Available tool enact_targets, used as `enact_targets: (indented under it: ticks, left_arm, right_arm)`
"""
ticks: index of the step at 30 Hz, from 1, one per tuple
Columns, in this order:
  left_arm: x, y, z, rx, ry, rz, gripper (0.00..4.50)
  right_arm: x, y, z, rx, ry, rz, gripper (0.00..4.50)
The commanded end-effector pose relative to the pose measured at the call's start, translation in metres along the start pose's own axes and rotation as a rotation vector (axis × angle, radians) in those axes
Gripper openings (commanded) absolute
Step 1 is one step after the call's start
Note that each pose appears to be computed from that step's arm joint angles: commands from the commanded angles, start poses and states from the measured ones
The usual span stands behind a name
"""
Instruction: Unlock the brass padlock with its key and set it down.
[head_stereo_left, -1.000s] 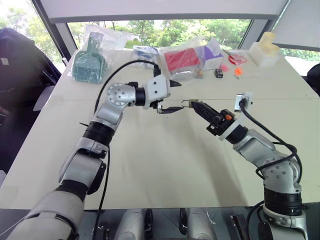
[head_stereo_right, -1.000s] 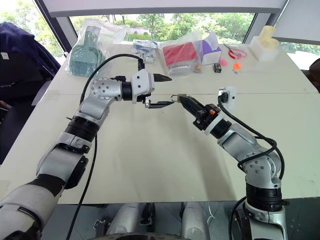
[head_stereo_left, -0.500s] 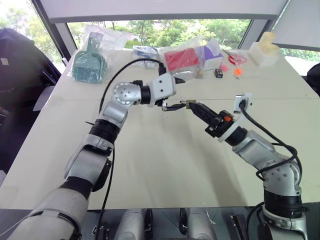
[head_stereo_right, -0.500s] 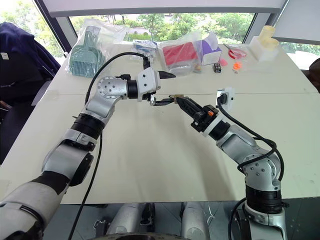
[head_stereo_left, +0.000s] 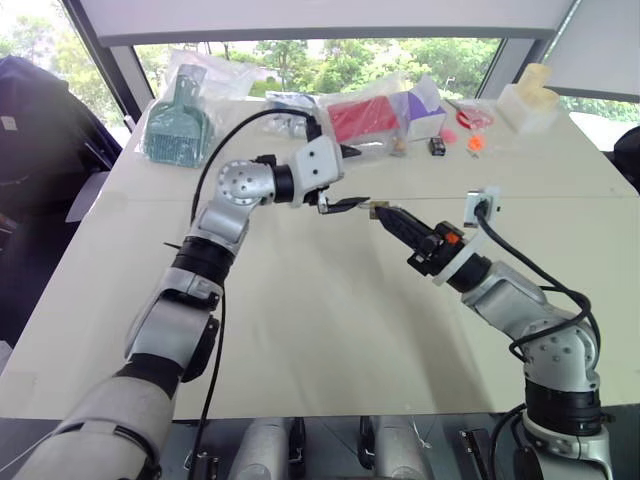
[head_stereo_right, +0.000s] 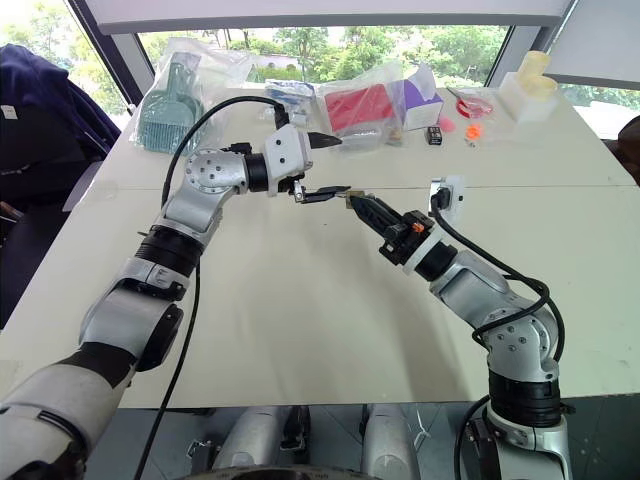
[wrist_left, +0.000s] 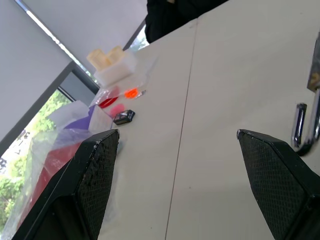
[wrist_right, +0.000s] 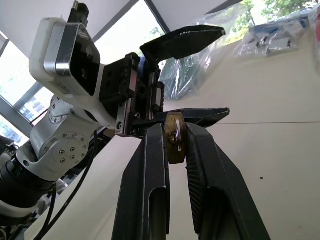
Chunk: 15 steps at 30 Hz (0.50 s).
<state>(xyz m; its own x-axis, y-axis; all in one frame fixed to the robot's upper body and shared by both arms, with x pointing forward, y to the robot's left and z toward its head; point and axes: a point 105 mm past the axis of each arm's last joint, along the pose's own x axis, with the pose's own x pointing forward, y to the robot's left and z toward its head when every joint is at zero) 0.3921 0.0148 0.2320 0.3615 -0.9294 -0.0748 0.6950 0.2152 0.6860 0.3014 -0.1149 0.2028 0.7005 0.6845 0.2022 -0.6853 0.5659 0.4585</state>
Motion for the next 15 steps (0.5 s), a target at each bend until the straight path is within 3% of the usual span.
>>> enact_targets:
  ticks: [1, 10, 12, 15]
  left_arm:
    - [0.0, 0.011, 0.012, 0.039, -0.025, 0.035, 3.9]
    - [-0.01, 0.026, -0.017, 0.1, 0.147, 0.116, 3.9]
    - [-0.011, 0.027, -0.013, 0.039, 0.115, 0.112, 3.9]
    - [-0.016, 0.01, 0.015, -0.149, -0.06, -0.026, 3.9]
  right_arm:
    - [0.002, 0.012, 0.009, -0.017, -0.031, 0.05, 0.16]
    - [0.001, 0.01, 0.01, -0.023, -0.039, 0.034, 0.16]
    - [0.0, 0.009, 0.01, -0.024, -0.04, 0.032, 0.16]
    - [0.0, 0.008, 0.01, -0.025, -0.042, 0.028, 0.16]
